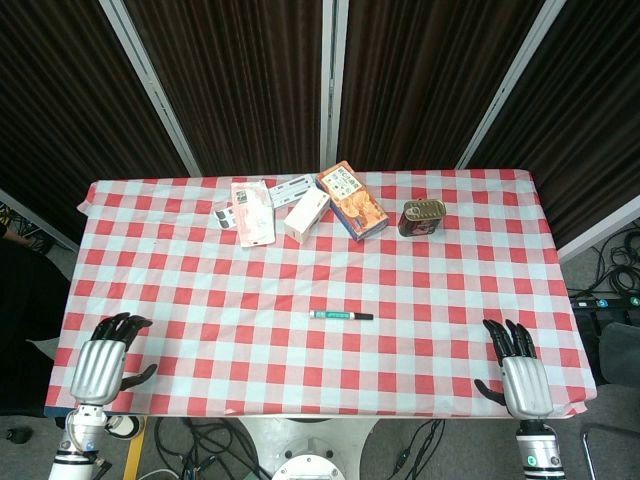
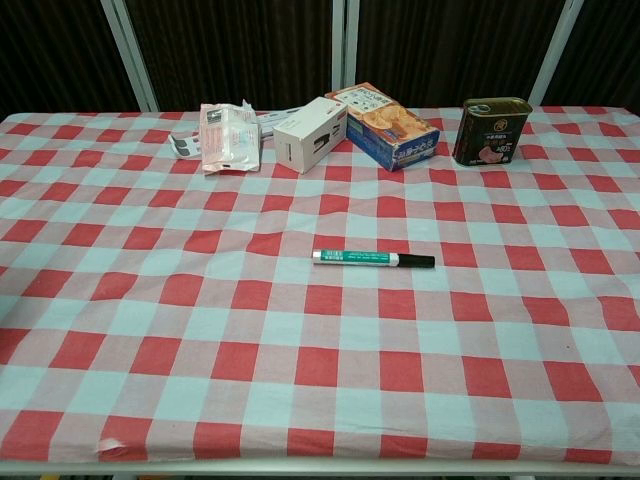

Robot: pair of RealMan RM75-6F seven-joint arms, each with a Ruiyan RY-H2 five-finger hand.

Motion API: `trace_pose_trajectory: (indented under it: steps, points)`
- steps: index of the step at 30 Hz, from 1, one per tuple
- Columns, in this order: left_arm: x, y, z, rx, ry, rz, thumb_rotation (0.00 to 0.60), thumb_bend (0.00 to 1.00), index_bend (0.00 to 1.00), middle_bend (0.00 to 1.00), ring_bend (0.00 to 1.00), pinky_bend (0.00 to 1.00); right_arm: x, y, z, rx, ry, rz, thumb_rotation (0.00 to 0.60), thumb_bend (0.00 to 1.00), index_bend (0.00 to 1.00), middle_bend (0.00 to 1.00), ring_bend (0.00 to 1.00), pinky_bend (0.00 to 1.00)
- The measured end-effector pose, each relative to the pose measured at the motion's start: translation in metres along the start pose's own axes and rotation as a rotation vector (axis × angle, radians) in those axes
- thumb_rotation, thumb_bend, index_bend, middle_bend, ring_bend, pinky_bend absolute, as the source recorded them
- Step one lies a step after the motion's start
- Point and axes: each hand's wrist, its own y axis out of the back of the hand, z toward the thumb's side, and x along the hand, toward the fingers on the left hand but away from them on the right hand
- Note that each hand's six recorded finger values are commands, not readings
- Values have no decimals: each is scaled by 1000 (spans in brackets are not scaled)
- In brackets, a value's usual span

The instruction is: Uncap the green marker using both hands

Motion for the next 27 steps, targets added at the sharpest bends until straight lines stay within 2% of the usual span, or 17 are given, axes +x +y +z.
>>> trace_pose_trajectory:
  steps: [14, 22, 27]
  points:
    - [8, 8, 7, 7, -25, 12, 600, 133, 283, 270, 170, 203, -3, 7, 2, -2, 3, -16, 600, 0, 76, 117, 0, 0]
    - [27, 14, 29, 26, -78, -1, 600, 134, 287, 271, 170, 244, -8, 16, 8, 16, 23, -30, 600, 0, 77, 117, 0, 0]
    - [44, 16, 52, 60, -105, -7, 600, 136, 349, 289, 172, 300, -13, 23, 12, 34, 39, -36, 600, 0, 77, 117, 0, 0]
